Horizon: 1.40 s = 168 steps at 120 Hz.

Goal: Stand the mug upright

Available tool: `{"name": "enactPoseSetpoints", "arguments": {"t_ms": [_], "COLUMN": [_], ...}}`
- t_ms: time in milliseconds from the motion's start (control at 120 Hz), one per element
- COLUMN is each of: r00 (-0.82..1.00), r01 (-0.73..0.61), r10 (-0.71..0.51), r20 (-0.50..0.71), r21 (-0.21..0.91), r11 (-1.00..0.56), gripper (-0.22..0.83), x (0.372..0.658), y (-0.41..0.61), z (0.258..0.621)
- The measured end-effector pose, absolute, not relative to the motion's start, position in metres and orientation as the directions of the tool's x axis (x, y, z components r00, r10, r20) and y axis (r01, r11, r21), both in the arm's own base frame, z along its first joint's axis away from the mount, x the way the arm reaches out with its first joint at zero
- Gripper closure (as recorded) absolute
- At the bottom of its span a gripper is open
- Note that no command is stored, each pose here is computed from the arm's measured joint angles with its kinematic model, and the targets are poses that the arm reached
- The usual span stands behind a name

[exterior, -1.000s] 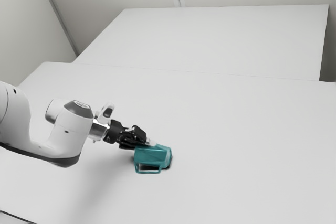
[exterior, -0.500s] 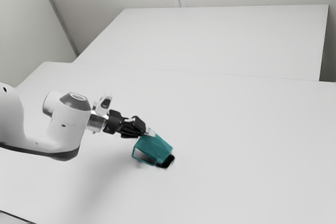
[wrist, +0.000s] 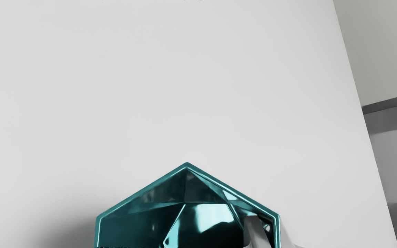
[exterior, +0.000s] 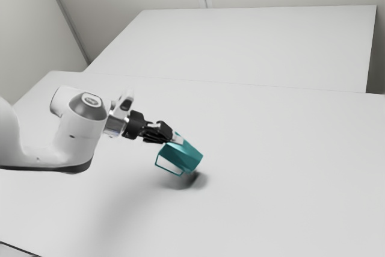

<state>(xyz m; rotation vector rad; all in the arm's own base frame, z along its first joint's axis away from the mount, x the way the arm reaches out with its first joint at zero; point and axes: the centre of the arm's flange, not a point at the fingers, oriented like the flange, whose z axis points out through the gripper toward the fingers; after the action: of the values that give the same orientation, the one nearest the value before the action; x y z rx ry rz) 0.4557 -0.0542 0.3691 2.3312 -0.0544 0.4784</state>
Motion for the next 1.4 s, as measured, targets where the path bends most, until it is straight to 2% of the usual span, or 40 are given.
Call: {"name": "enactPoseSetpoints", "arguments": {"t_ms": [158, 358, 500, 617, 750, 967, 1117, 1400], "r00": [0.928, 0.916, 0.912, 0.917, 0.93, 0.954, 0.97, 0.985], "r01": [-0.244, -0.313, -0.326, -0.326, -0.295, -0.216, -0.161, -0.058], "r10": [-0.028, -0.188, -0.258, -0.3, -0.292, -0.228, -0.175, -0.072], "r20": [0.373, 0.355, 0.319, 0.264, 0.224, 0.193, 0.166, 0.157], "r21": [0.547, 0.335, 0.183, 0.063, -0.024, -0.082, -0.095, -0.09], "r11": [-0.801, -0.889, -0.927, -0.943, -0.955, -0.973, -0.982, -0.994], "gripper": [0.79, 0.79, 0.79, 0.79, 0.79, 0.79, 0.79, 0.79], "x": [0.465, 0.482, 0.496, 0.507, 0.519, 0.536, 0.542, 0.544], "y": [-0.053, -0.053, -0.052, -0.052, -0.051, -0.055, -0.059, -0.06], "z": [0.395, 0.424, 0.433, 0.425, 0.416, 0.399, 0.379, 0.368]}}
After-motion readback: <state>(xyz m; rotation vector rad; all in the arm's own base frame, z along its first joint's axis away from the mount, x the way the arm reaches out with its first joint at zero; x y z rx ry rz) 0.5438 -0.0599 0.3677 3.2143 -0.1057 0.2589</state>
